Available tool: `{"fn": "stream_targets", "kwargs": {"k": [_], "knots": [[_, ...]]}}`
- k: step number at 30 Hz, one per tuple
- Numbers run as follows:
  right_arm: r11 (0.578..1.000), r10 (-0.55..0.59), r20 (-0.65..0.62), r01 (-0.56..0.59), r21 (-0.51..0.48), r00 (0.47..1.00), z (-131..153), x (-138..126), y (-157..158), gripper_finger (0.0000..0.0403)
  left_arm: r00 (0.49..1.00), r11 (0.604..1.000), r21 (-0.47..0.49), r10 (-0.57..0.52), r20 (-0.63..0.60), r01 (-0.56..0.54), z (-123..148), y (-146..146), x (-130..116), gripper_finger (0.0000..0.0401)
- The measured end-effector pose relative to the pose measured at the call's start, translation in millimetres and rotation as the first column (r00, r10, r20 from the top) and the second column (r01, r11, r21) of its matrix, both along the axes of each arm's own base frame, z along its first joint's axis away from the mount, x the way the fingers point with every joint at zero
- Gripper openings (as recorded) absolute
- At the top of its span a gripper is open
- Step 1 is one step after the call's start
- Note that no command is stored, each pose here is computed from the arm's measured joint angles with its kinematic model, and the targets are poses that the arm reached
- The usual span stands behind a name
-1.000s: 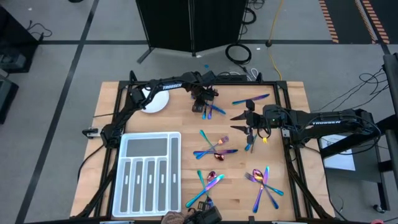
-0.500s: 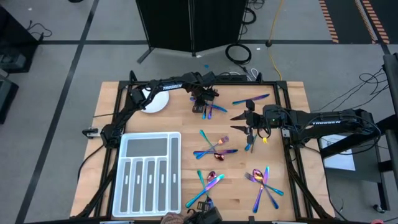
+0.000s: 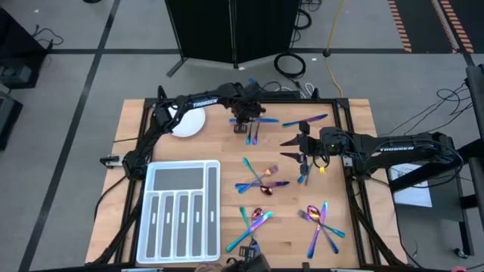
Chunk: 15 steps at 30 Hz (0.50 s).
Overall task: Sort silverware
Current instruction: Put the iridescent blue knife in the middle left slot of the silverware tray
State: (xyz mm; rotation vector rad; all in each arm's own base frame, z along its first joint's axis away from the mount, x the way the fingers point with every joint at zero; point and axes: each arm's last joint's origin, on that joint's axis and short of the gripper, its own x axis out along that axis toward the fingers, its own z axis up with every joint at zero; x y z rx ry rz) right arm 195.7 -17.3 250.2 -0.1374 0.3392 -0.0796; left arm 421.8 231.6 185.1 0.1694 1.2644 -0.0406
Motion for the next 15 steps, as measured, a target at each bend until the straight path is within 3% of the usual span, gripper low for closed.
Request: {"fn": "stream_targets", "kwargs": {"k": [5,8,12,15], "knots": [[1.000,-0.003,0.003,0.003,0.008,1.000,0,0,0,0.0130,0.999,0.998,-0.020,0.052,0.010,-0.052,21,-3,-4,0.0031],[1.000,-0.010,0.019,0.009,0.025,1.000,1,0,0,0.0130,0.981,0.979,-0.067,0.195,0.019,-0.193,38,-6,-10,0.0030],[1.000,-0.012,0.010,0.012,0.024,1.000,1,0,0,0.0130,0.925,0.914,-0.140,0.377,-0.057,-0.381,50,-8,-24,0.0030],[1.000,-0.014,-0.018,0.014,0.001,1.000,-2,-1,0,0.0130,0.832,0.812,-0.181,0.540,-0.125,-0.554,58,-8,-36,0.0030]]}}
